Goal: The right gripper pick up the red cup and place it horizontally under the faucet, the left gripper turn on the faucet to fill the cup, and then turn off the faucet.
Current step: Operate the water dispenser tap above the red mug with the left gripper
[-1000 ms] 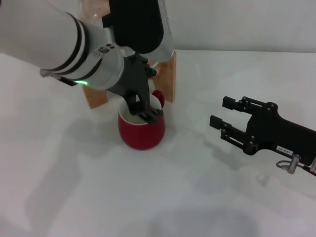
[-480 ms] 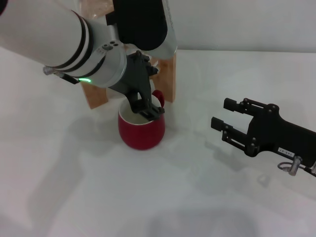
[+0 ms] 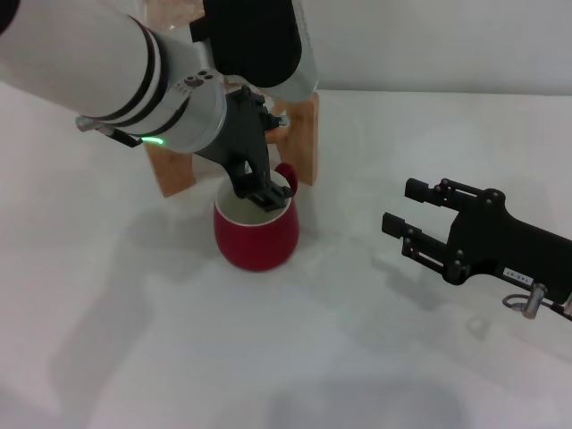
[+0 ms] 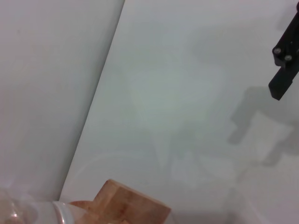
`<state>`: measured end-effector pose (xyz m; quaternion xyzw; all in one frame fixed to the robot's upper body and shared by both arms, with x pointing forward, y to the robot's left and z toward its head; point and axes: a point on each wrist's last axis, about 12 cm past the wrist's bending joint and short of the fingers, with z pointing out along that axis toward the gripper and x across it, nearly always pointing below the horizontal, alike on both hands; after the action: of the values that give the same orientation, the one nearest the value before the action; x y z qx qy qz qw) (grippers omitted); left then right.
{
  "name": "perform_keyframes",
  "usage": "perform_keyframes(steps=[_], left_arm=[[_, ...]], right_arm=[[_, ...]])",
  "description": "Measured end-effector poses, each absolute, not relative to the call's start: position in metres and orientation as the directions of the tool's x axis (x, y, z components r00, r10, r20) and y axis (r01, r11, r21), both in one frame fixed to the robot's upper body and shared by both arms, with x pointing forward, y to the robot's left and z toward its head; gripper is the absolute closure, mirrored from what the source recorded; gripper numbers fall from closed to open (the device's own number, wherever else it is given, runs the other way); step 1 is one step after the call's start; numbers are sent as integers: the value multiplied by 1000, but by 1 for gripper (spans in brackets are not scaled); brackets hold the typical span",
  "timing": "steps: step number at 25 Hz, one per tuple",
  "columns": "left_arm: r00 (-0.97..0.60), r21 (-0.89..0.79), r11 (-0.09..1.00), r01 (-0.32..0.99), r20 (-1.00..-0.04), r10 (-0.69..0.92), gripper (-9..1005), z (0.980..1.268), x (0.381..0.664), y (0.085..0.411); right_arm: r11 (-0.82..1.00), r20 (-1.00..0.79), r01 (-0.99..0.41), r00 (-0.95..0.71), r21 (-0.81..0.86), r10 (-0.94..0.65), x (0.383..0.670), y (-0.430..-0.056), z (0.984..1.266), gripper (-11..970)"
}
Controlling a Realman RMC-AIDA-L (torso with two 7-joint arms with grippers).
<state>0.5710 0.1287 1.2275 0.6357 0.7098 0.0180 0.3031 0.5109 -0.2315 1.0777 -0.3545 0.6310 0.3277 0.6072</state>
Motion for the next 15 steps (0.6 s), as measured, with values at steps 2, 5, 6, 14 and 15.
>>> perform_keyframes(steps=[2,5,6,14,15], left_arm=[[-8,412,192,891,-408,913,109,1228,571,129],[-7,414,193,890,-409,912,109,1228,571,128],[-6,416,193,888,-410,912,109,1228,572,128],[-1,423,192,885,-412,911,109,1229,572,127],[0,424,192,885,-412,911,109,1229,572,127]], right_arm=[[534,-999,-845,-11,-17,-49,511,-231,1078,432],[533,-999,-846,-10,-18,-50,511,-231,1078,432],[533,-999,-846,-10,-18,-51,511,-231,1078,432],[533,-999,-846,-10,-18,-51,511,-231,1078,432],[533,-999,-846,-11,-18,-51,511,-232,1078,432]])
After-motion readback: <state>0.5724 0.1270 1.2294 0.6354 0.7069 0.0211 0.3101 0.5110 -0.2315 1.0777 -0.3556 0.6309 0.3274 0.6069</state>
